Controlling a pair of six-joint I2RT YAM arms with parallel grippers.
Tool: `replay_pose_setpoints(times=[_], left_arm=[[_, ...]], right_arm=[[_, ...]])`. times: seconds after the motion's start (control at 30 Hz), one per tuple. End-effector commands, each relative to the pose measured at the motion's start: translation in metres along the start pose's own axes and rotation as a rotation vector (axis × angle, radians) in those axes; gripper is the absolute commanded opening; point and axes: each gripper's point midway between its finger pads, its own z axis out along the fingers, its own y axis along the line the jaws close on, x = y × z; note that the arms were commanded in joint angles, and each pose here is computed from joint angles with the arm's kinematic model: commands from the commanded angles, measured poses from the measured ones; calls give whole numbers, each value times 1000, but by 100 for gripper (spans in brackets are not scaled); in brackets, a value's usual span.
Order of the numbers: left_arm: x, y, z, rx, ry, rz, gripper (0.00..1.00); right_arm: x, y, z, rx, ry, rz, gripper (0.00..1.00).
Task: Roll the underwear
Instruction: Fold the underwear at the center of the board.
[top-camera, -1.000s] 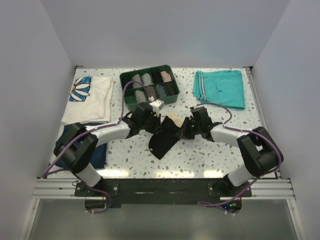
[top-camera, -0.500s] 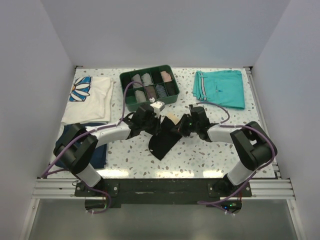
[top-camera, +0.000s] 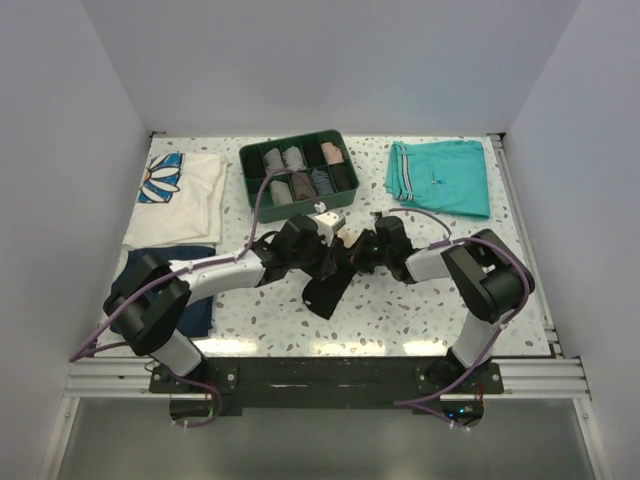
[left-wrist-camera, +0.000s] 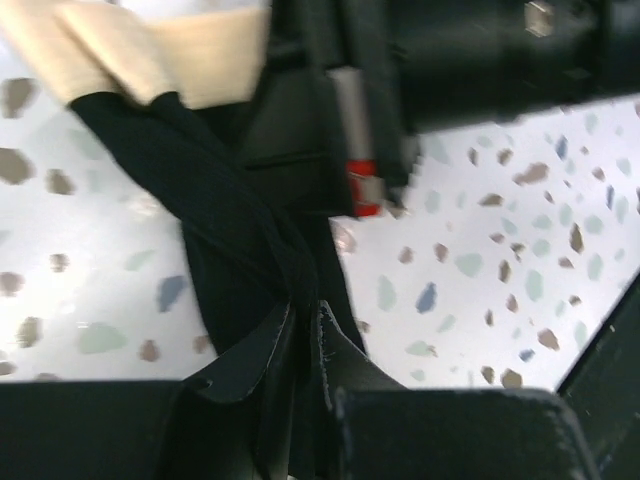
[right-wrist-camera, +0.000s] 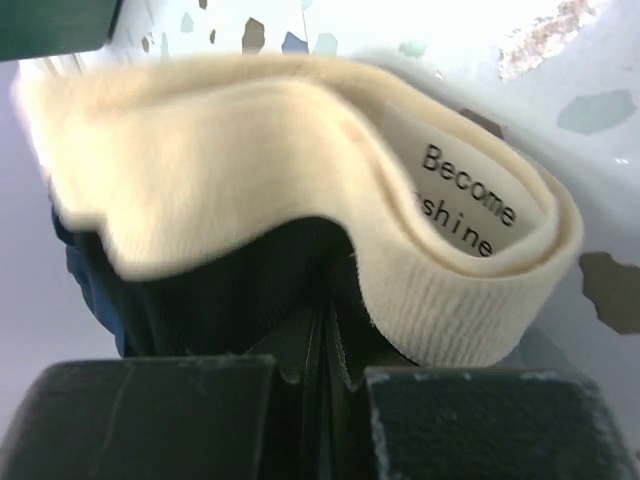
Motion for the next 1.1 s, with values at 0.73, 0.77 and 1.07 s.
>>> replay_pose_setpoints(times=[0.73,0.77,1.07], left_arm=[[12,1,24,-162,-2,-48,13],[12,0,25,-159,-2,-47,13],[0,-8,27,-117,-37,-42,13]], right_arm=[[-53,29,-74,161,-229,-256,42],[-53,29,-75,169,-221,-261,42],[-44,41,-50,90,-143,-233,50]])
